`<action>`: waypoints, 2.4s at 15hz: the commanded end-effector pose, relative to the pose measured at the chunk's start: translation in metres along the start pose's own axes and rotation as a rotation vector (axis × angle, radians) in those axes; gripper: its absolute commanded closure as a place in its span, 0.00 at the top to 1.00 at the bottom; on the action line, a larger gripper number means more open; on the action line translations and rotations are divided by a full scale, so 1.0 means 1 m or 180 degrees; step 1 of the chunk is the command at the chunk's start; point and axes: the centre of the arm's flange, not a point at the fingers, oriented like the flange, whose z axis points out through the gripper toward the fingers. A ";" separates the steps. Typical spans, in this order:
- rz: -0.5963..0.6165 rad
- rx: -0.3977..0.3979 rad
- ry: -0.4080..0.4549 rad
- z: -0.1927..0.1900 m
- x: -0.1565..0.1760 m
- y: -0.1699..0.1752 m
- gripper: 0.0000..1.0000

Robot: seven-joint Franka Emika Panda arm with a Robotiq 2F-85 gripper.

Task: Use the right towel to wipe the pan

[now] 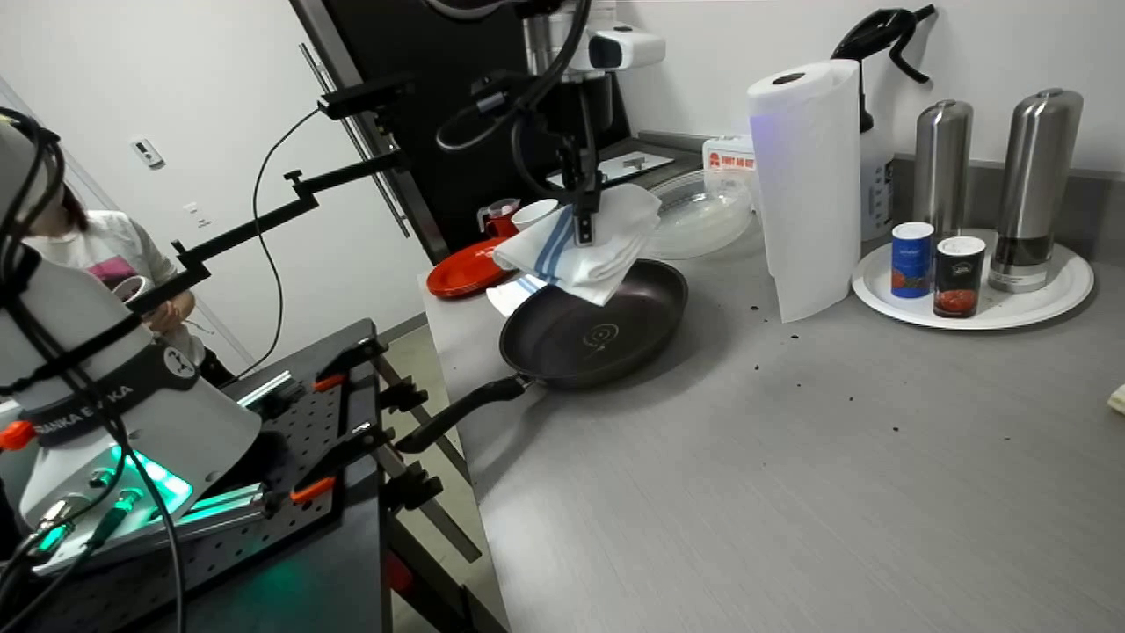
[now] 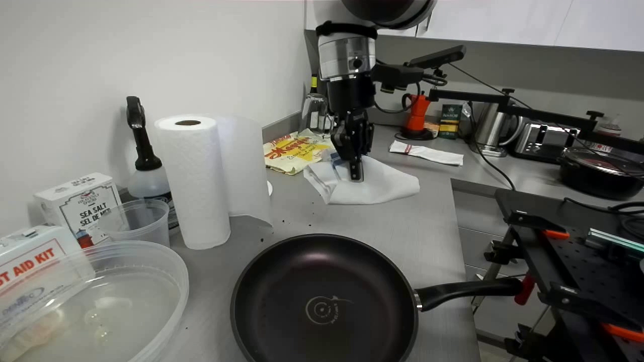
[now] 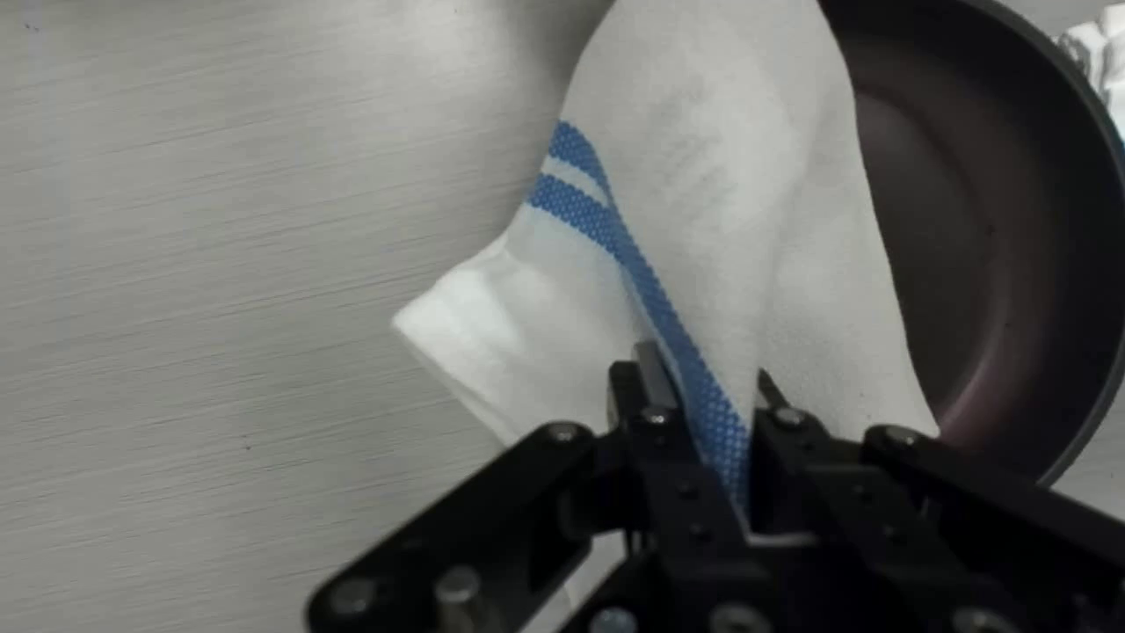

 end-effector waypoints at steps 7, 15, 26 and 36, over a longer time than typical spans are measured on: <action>-0.0225 -0.0442 0.0200 0.031 -0.053 -0.043 0.04; -0.0088 -0.0370 0.0528 0.065 -0.046 -0.077 0.04; 0.0152 -0.0488 0.0686 0.122 -0.008 -0.070 0.04; 0.0394 -0.0698 0.0723 0.159 0.017 -0.057 0.04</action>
